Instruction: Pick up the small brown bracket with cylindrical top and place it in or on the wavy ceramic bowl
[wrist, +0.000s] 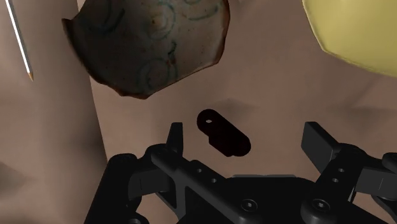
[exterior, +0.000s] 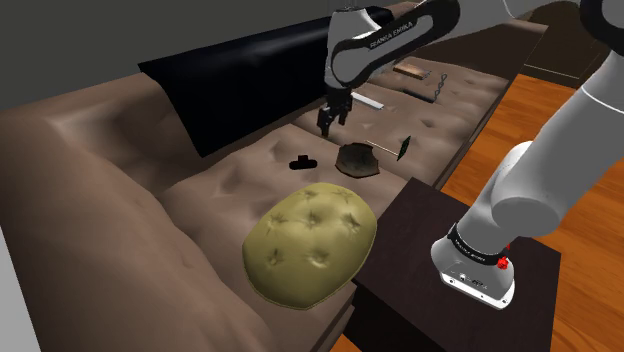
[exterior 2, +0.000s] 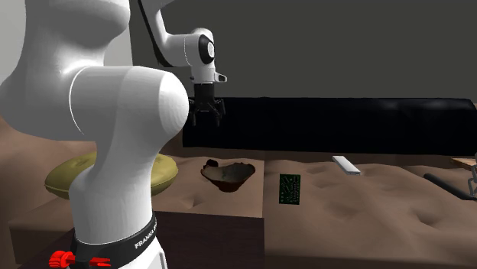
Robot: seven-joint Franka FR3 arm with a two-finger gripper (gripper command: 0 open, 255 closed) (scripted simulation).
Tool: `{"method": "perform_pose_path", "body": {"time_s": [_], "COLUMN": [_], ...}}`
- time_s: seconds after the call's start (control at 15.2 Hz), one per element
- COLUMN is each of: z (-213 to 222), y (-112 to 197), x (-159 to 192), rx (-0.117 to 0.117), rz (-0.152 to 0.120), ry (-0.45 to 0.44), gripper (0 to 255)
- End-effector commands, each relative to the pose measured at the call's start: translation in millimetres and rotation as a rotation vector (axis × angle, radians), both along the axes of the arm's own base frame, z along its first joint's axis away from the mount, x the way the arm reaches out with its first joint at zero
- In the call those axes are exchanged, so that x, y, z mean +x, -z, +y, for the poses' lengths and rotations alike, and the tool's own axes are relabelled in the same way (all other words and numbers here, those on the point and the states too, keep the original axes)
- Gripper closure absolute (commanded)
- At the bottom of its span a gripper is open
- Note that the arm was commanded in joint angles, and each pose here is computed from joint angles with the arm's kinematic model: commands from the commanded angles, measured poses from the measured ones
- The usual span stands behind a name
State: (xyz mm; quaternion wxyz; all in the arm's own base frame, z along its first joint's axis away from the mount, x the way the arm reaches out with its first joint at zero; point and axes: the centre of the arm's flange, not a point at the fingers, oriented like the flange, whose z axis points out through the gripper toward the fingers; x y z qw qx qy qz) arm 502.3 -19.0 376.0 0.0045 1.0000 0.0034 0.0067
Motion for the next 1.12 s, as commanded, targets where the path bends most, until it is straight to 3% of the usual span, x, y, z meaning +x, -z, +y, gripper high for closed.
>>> {"method": "perform_pose_path", "body": {"time_s": [0.0,0.79,1.06], "z": [0,10,10], "y": [23,143,161], "x": [19,121,123], "rx": [-0.001,-0.003,-0.003], "rz": [-0.002,-0.006,-0.006], "ry": [-0.010,-0.069,-0.070], "gripper": [0,0,0]}}
